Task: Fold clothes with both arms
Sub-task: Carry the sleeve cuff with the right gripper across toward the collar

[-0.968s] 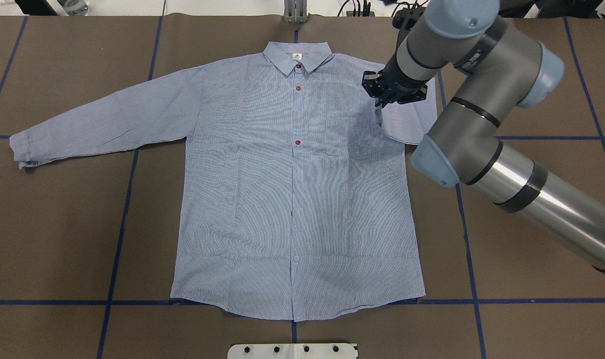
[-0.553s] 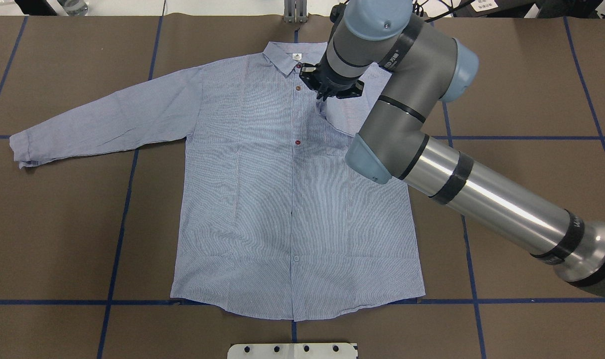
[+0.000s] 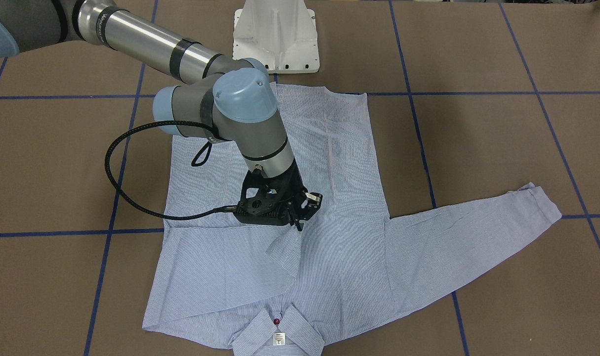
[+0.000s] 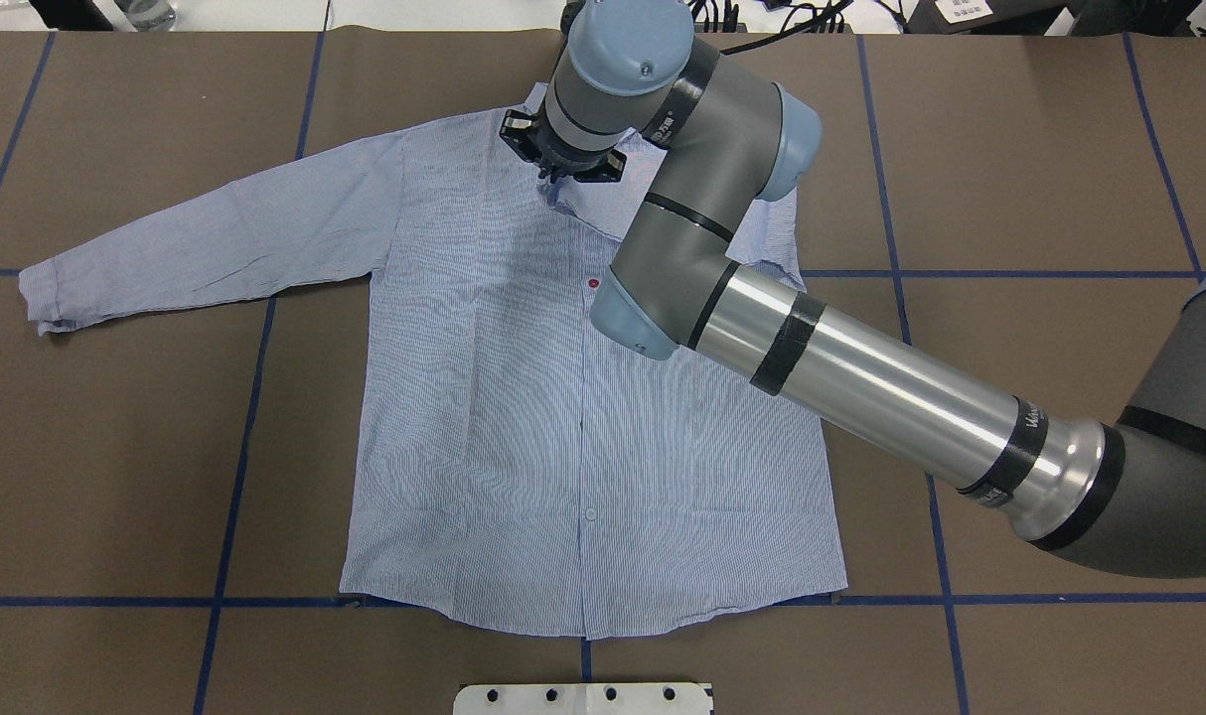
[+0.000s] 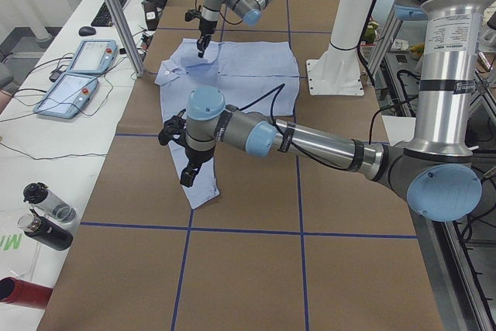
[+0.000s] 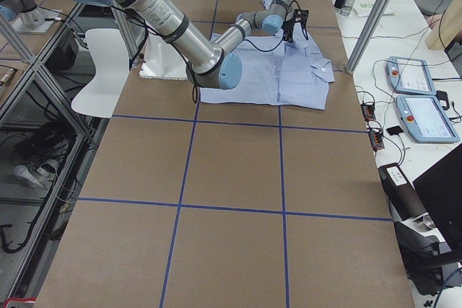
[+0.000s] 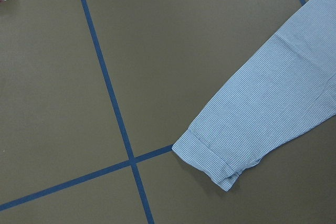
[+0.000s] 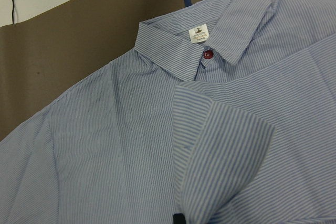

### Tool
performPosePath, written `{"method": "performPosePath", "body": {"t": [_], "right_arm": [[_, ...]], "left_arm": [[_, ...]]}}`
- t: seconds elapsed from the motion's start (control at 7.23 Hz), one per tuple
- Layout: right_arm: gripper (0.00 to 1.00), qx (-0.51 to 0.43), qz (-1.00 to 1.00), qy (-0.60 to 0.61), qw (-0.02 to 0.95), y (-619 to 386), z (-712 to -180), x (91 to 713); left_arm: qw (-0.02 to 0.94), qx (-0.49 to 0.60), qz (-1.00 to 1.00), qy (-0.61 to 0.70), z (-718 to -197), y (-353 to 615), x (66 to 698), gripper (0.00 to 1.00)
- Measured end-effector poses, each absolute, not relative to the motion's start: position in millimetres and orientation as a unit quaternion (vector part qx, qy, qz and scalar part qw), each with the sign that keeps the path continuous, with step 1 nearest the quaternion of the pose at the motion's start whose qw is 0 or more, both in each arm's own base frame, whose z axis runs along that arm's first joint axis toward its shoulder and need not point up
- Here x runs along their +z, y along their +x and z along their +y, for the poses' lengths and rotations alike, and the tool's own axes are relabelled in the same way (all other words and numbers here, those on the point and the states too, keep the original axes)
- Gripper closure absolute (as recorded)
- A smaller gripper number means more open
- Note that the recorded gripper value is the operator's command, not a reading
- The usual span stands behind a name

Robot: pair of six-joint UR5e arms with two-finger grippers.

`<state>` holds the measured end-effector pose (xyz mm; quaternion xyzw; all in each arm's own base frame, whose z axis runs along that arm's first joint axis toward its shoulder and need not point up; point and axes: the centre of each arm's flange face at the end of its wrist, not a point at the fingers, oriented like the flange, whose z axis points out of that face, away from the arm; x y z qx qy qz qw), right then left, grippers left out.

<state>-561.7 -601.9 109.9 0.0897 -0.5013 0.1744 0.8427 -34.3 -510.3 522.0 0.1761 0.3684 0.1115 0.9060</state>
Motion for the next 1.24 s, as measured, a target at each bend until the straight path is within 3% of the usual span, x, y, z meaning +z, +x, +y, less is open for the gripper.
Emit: {"method": "performPosePath", "body": {"t": [0.28, 0.41, 0.69, 0.83, 1.24], "right_arm": [[1.0, 0.176, -0.501, 0.095, 0.842, -577.8, -598.4, 99.1], [0.75, 0.176, -0.5, 0.096, 0.843, -580.9, -597.2, 98.4], [0.11, 0.178, -0.497, 0.1, 0.843, -585.7, -596.0, 97.6], [0.02, 0.179, -0.494, 0.105, 0.844, -595.1, -598.2, 91.7], [0.01, 0.203, -0.494, 0.106, 0.839, -620.6, -603.3, 71.3]], "left_arm": [[0.906, 0.112, 0.368, 0.176, -510.3, -34.3, 522.0, 0.0], [0.906, 0.112, 0.368, 0.176, -510.3, -34.3, 521.7, 0.0], [0.906, 0.112, 0.368, 0.177, -510.2, -34.5, 521.2, 0.0], [0.906, 0.112, 0.368, 0.178, -510.0, -34.8, 519.8, 0.0], [0.905, 0.112, 0.369, 0.181, -508.7, -35.0, 515.5, 0.0]]}}
